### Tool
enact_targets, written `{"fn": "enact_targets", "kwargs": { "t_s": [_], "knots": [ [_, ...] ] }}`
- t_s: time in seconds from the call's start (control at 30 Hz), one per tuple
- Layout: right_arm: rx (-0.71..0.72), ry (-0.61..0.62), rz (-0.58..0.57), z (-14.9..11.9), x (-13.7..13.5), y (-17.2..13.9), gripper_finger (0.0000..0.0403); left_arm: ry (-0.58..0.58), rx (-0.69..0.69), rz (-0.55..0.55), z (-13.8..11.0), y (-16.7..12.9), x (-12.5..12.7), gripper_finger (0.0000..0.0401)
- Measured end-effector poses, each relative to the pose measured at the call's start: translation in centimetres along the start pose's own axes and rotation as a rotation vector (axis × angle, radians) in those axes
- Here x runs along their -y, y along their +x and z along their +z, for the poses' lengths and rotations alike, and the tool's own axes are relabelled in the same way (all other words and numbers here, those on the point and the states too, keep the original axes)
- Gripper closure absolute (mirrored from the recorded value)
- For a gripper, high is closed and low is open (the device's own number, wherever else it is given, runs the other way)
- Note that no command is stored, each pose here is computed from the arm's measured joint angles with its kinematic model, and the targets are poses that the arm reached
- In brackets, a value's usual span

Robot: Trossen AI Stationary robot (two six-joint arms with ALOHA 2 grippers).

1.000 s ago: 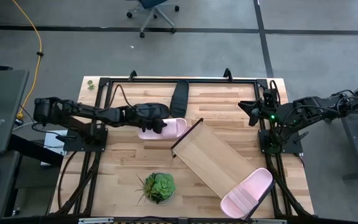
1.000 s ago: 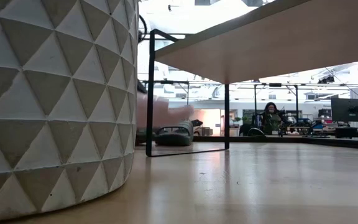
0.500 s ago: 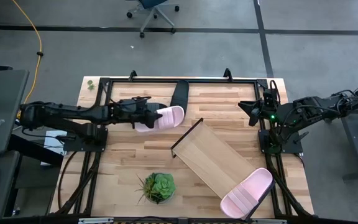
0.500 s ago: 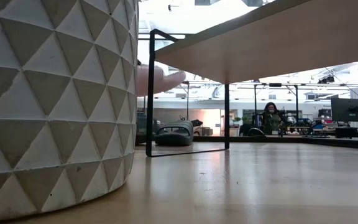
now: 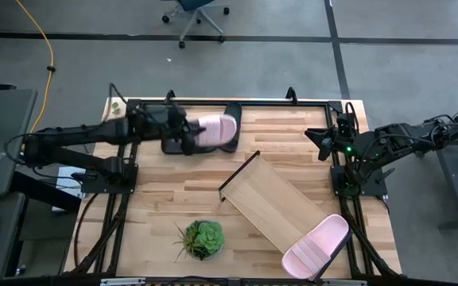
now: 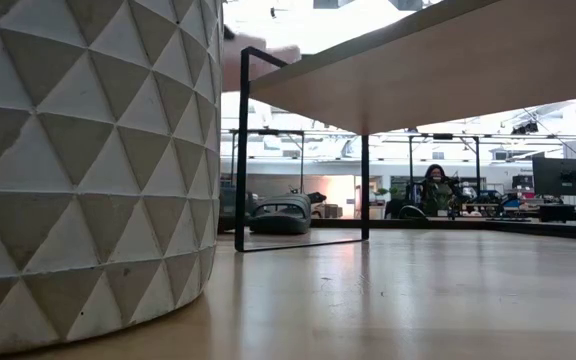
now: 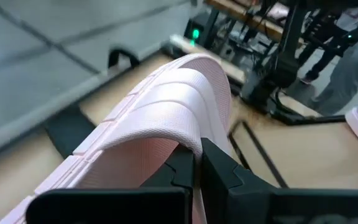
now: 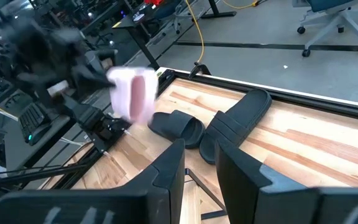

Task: Pick and place slides into the shelf
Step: Put the pink slides on the shelf

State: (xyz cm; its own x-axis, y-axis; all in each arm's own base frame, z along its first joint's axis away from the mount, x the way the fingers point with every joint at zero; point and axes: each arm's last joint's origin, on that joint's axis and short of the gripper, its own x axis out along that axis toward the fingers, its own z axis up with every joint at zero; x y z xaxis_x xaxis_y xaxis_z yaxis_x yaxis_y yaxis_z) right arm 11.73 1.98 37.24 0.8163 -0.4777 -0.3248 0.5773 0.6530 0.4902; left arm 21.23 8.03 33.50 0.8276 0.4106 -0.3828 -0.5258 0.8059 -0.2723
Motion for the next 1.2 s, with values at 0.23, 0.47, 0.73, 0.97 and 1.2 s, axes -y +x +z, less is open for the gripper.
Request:
{"fn": "enact_targets", "kwargs": {
  "t_s": [0.23, 0.47, 0.73, 0.97, 1.2],
  "knots": [
    [0.0, 0.0, 0.0, 0.0, 0.0, 0.0, 0.0321, 0.163, -0.018, -0.074, 4.7, -1.7, -0.7, 0.0401],
    [-0.005, 0.001, 0.004, 0.0, 0.0, 0.0, 0.0321, 0.276, -0.061, -0.246, 6.0, 0.0, -0.4, 0.0401],
    [-0.011, 0.003, 0.008, 0.0, 0.0, 0.0, 0.0321, 0.364, -0.121, -0.417, 7.6, 2.5, 0.4, 0.0401],
    [-0.036, 0.018, 0.027, -0.1, -0.1, 0.0, 0.0321, 0.484, -0.197, -0.483, 10.0, 3.7, 1.4, 0.0401],
    [-0.037, 0.072, 0.026, -0.1, -0.1, 0.0, 0.0321, 0.622, -0.242, -0.565, 11.3, 4.6, 3.4, 0.0401]
  ]
}}
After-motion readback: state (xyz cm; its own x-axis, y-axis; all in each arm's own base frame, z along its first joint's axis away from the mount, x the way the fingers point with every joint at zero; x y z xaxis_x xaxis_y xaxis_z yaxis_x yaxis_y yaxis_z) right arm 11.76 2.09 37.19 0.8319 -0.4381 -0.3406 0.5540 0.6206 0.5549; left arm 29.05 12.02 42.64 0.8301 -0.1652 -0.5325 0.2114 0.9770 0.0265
